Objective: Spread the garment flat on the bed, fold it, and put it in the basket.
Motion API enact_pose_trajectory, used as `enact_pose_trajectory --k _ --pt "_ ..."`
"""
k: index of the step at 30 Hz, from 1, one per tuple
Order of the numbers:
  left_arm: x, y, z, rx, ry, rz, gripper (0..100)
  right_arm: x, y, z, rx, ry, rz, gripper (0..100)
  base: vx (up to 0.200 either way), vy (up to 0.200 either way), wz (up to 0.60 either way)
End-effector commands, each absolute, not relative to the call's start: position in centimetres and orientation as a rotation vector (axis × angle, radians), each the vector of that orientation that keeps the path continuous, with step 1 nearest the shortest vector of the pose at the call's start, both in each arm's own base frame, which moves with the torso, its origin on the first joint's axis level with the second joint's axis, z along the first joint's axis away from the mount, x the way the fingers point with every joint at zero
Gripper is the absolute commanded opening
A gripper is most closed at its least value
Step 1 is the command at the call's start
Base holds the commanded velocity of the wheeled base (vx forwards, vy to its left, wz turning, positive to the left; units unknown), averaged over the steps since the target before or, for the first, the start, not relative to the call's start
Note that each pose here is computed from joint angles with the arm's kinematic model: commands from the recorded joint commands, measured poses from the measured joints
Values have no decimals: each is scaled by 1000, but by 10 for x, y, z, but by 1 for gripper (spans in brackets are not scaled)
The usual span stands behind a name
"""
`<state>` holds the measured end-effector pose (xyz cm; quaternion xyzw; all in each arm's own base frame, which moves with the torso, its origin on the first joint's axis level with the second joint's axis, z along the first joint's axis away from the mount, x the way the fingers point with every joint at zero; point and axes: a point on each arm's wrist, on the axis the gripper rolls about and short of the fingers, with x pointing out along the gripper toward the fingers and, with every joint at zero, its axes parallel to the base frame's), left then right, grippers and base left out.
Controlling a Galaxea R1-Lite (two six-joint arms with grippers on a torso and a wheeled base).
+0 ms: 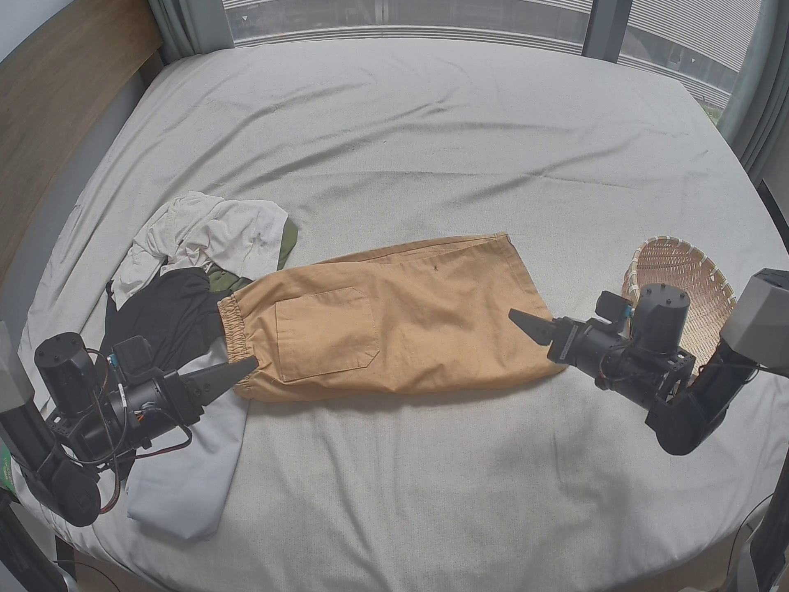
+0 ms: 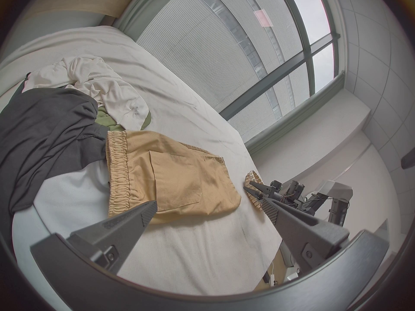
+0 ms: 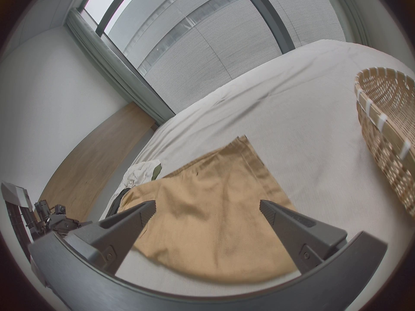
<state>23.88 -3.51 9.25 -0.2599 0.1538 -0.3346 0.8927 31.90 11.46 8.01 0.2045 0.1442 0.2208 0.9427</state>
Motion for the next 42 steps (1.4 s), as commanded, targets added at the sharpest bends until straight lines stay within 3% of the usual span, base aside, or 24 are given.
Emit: enact_pose_trajectory --k 1,19,28,42 --pt "232 -38 90 -533 338 -706 100 302 110 73 413 344 433 100 0 0 0" --pt "230 -41 88 -535 354 -713 100 303 110 28 499 512 369 100 0 0 0" --pt "230 -40 88 -535 354 -711 100 315 113 22 532 509 359 100 0 0 0" --pt "232 -39 88 -536 350 -703 100 364 132 13 580 390 371 100 0 0 0"
